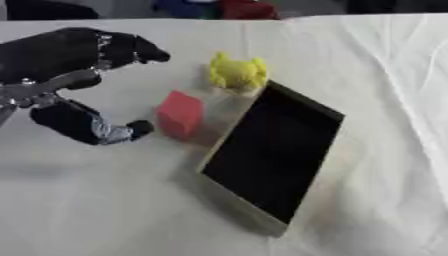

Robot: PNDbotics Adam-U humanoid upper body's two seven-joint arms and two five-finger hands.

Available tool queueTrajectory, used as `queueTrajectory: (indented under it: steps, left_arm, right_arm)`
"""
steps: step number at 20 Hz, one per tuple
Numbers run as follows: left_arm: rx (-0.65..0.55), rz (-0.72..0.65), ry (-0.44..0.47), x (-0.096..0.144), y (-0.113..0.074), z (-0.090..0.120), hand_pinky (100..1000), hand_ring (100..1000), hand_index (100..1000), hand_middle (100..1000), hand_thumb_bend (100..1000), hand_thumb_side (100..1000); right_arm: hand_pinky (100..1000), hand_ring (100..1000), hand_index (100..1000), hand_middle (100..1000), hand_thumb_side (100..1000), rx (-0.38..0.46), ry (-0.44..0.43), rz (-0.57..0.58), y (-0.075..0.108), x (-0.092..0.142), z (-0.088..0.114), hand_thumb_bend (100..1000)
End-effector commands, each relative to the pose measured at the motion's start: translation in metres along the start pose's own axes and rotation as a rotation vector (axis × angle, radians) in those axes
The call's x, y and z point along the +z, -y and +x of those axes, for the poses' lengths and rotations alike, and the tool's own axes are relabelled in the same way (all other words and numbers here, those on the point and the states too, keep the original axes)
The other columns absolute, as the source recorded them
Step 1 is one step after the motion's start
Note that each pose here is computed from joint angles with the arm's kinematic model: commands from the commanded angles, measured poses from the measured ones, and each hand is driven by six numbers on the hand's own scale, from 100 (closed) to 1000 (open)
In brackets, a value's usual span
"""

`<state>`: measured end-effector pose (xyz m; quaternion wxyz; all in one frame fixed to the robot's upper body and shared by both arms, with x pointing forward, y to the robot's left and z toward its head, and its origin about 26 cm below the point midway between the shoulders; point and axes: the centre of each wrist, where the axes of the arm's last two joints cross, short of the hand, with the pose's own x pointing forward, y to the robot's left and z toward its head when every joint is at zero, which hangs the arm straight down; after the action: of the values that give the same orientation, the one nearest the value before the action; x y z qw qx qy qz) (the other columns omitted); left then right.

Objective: Pick up objects on the table and place them in the box.

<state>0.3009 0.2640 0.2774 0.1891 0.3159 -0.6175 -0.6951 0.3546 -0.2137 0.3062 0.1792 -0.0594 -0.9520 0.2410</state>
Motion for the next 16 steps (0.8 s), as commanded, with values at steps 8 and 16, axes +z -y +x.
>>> queueTrajectory:
  steps: [8, 16]
  left_arm:
    - [-0.052, -0.089, 0.020, -0.012, -0.013, -0.002, 817, 853, 984, 864, 468, 718]
    - [-0.096, -0.178, 0.129, -0.023, -0.024, -0.011, 827, 867, 985, 864, 475, 736]
  right_arm:
    - [839, 787, 738, 570, 899, -0.007, 0.022, -0.007, 0.003, -0.004, 0.004, 100]
    - [840, 786, 737, 569, 899, -0.013, 0.024, -0.006, 0.002, -0.005, 0.005, 100]
